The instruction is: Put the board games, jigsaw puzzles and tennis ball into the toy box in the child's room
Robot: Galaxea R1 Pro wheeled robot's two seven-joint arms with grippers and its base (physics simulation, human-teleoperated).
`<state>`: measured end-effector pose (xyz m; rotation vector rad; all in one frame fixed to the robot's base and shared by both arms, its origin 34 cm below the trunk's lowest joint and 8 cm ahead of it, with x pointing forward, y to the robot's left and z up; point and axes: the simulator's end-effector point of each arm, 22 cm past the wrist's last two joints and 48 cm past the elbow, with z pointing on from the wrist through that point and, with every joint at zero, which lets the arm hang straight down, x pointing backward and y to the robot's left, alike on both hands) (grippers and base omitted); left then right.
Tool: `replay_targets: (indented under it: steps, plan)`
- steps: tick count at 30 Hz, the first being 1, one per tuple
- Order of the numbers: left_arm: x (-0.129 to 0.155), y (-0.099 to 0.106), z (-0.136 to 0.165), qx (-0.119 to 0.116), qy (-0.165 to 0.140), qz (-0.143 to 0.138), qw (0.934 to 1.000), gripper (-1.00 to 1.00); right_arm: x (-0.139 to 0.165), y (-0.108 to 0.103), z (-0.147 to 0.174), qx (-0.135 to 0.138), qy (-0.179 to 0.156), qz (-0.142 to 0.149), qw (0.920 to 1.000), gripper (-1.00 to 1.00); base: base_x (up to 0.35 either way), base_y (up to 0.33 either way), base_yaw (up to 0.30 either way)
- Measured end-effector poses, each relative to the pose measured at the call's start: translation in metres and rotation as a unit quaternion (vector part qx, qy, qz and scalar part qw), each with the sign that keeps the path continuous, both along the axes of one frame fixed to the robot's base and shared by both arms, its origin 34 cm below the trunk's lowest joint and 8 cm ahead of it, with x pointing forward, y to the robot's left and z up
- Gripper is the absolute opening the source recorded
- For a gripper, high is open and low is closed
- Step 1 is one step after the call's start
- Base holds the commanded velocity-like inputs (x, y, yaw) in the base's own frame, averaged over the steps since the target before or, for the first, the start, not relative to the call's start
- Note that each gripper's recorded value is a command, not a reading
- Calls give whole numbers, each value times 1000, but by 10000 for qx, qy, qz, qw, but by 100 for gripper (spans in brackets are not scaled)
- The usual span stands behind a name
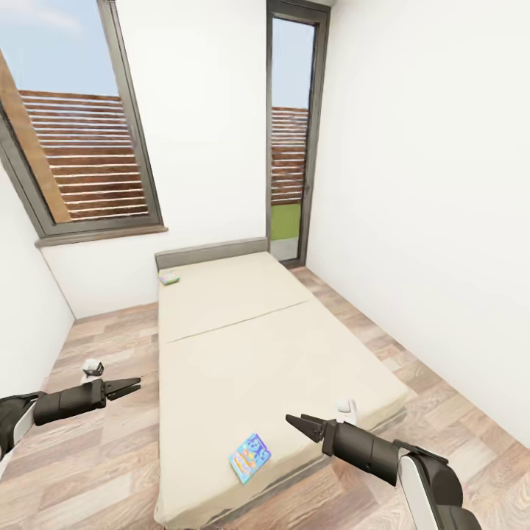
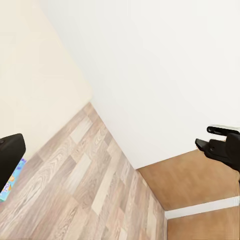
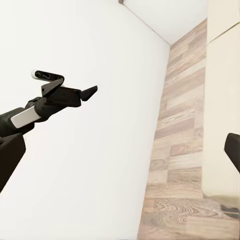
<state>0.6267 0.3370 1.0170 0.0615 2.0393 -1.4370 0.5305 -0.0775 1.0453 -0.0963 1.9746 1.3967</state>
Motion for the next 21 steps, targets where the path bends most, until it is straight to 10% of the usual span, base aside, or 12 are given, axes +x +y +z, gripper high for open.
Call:
replay_targets:
  steps: [21]
  plan:
    - [0,-2,0,-13,1,-11,10000,100,0,0,0,-1,1,-2,10000,100,0,-84,290]
